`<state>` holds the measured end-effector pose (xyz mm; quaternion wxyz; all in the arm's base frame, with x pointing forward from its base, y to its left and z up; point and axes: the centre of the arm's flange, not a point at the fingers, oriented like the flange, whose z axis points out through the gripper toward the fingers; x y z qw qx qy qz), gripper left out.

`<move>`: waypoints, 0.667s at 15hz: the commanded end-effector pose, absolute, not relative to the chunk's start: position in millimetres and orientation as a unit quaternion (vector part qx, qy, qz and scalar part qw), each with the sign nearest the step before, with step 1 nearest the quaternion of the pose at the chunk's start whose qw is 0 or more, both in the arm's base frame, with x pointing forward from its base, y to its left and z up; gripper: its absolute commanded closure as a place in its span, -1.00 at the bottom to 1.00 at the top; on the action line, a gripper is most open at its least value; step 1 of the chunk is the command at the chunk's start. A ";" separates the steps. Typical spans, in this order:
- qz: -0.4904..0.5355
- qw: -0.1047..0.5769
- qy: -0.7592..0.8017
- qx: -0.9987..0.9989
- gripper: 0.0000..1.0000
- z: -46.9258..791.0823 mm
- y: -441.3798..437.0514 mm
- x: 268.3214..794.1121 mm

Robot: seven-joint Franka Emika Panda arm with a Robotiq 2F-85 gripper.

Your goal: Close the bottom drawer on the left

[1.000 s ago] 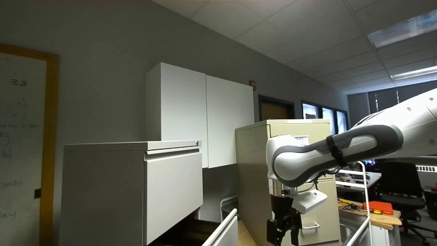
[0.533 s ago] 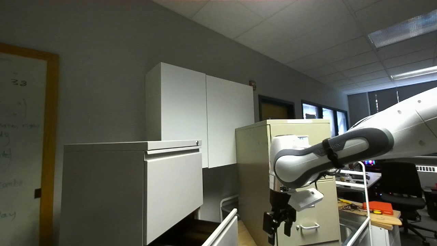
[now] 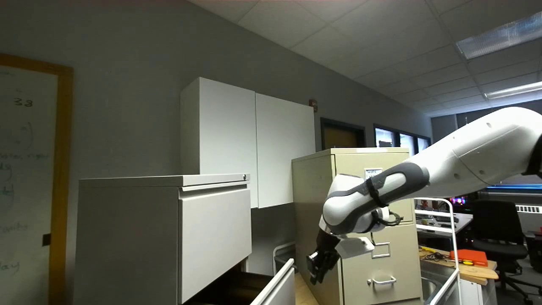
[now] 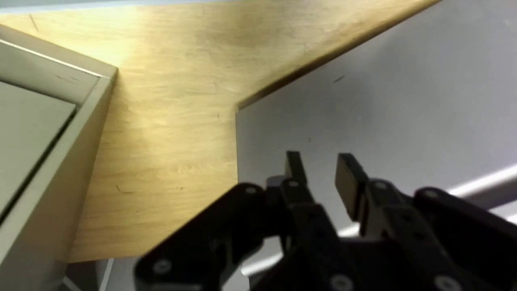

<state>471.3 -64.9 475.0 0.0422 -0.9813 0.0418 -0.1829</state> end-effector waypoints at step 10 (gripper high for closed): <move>-0.223 0.215 0.025 -0.951 1.00 442.0 -81.1 604.7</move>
